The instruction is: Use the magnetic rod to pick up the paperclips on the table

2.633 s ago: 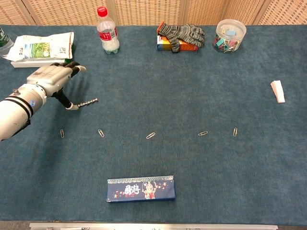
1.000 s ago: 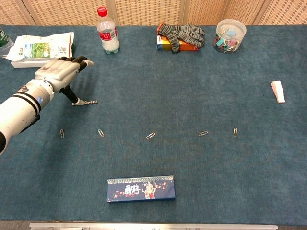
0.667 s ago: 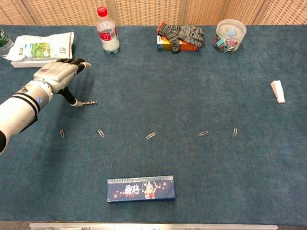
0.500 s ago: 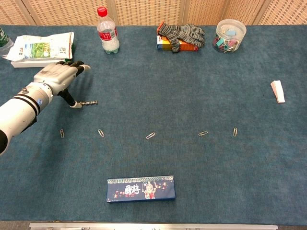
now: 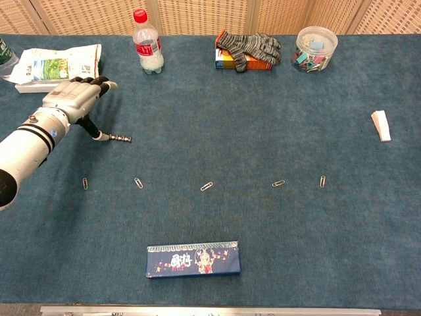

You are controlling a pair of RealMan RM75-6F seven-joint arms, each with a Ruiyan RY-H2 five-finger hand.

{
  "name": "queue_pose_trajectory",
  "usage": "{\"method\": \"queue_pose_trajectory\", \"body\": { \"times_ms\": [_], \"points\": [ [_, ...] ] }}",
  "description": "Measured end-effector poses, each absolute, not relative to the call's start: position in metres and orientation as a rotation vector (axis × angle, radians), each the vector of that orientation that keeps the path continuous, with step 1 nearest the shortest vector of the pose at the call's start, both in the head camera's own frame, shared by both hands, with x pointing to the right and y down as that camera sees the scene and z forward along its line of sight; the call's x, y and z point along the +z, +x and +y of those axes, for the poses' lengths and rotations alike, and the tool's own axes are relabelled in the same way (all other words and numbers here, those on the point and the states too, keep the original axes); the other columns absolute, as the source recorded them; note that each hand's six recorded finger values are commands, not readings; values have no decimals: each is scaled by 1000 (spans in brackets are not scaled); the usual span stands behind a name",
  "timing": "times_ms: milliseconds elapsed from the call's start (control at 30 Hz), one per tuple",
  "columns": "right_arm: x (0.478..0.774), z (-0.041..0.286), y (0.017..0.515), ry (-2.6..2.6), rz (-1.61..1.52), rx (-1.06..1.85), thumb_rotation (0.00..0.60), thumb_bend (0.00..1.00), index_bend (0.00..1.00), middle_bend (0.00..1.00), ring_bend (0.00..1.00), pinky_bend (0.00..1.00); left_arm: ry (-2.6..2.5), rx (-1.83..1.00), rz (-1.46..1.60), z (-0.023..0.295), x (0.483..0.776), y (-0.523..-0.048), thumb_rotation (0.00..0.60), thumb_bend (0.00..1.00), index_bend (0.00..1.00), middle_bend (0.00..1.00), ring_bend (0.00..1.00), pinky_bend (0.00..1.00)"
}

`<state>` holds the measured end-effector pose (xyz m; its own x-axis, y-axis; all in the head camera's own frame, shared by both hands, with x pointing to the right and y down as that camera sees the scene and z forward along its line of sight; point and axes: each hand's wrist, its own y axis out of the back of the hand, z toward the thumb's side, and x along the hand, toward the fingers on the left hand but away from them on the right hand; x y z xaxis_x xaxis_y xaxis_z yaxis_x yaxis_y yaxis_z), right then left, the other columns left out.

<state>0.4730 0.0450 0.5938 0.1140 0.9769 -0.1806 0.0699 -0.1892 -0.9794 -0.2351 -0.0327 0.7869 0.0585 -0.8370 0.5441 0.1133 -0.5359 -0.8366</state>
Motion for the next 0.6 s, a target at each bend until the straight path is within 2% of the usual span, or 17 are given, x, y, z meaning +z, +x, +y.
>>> {"method": "queue_pose_trajectory", "body": {
  "times_ms": [333, 467, 600],
  "points": [
    [592, 45, 473, -1460, -1097, 1216, 600, 40, 265, 240, 181, 297, -1626, -1552, 749, -23, 776, -230, 600, 29, 15, 0, 0, 0],
    [591, 46, 473, -1462, -1101, 1212, 600, 40, 265, 240, 182, 297, -1667, -1554, 732, -15, 767, -231, 600, 29, 88, 0, 0, 0],
    [591, 46, 472, -1464, -1101, 1210, 600, 39, 265, 240, 182, 297, -1680, -1577, 694, -10, 757, -238, 600, 30, 211, 0, 0, 0]
  ]
}}
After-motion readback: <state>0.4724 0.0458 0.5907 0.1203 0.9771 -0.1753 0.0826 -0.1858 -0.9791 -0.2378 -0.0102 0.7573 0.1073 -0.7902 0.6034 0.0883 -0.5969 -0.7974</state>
